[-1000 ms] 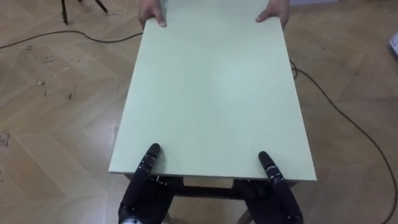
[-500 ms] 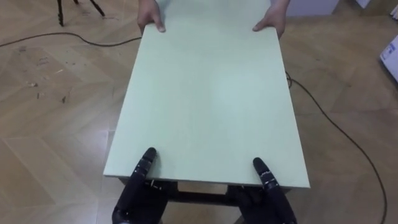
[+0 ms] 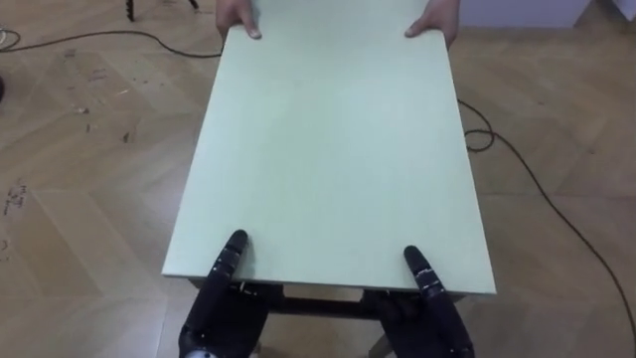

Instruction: Move table with human

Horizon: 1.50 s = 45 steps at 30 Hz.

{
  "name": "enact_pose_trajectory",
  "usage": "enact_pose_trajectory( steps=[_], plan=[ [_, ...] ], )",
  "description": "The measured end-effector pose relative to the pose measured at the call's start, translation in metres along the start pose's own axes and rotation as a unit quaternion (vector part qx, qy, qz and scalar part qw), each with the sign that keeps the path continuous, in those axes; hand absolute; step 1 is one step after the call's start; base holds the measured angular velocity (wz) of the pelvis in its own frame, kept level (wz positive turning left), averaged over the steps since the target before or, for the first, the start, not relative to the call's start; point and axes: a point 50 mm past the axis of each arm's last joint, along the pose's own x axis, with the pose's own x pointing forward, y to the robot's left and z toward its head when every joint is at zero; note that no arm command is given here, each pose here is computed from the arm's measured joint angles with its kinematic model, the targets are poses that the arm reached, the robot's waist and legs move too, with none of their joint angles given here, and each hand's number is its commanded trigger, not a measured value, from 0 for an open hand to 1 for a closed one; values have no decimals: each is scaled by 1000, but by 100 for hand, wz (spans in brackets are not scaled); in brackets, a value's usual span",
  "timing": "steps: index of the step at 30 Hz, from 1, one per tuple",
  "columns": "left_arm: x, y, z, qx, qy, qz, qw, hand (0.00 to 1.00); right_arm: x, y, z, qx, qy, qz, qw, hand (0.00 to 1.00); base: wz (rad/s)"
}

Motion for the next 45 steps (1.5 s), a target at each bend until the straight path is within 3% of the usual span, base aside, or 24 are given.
enact_pose_trajectory(
  steps=[21,33,45],
  plan=[
    [2,-6,3,9,-6,-5,1000,100,0,2,0,8,3,2,1000,100,71],
    [-1,-9,9,1,-31,-13,999,100,16,14,-1,-2,18,29,999,100,29],
    [6,-17,6,-9,-28,-36,999,100,25,21,14,-25,5,47,999,100,98]
  ],
)
